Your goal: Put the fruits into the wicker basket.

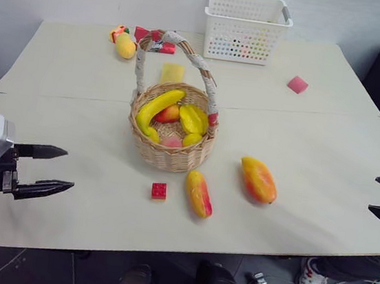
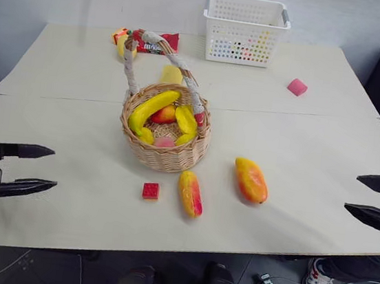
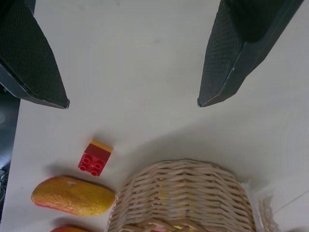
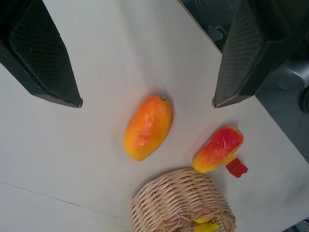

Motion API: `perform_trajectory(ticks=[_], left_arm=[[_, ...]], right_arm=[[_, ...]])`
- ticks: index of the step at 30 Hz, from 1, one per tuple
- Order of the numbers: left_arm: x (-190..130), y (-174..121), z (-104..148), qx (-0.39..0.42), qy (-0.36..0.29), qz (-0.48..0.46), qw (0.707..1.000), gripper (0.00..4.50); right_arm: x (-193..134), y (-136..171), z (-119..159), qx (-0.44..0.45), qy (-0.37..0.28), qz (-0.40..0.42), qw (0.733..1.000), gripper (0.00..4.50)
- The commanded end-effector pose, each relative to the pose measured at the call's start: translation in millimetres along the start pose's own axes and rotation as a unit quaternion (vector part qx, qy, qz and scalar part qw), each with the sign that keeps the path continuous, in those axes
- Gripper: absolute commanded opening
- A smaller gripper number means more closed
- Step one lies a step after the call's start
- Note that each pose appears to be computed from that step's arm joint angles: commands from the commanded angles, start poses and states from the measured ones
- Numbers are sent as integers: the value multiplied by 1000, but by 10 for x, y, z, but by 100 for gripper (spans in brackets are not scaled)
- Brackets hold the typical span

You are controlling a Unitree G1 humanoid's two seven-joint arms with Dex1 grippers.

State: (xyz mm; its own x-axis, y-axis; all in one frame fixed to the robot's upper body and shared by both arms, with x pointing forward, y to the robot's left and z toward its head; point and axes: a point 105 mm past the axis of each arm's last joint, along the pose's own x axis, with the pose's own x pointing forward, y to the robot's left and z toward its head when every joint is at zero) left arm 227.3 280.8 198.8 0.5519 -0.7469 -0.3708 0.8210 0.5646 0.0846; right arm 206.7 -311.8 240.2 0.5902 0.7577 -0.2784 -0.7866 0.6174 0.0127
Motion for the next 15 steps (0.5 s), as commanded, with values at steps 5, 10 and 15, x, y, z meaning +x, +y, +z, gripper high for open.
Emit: perform_trajectory(ticks=[5,10,15], left_arm=[[13,28,46,14,-13,24,1000,447],[42,20,77,23,-15,23,999,447],[95,14,105,25,-24,20,999,447]], right_arm=[[34,10,37,-11,2,9,1000,450],[83,-68,-35,-26,21,-17,999,450],[102,-93,-36,-40,18,-28,999,450]])
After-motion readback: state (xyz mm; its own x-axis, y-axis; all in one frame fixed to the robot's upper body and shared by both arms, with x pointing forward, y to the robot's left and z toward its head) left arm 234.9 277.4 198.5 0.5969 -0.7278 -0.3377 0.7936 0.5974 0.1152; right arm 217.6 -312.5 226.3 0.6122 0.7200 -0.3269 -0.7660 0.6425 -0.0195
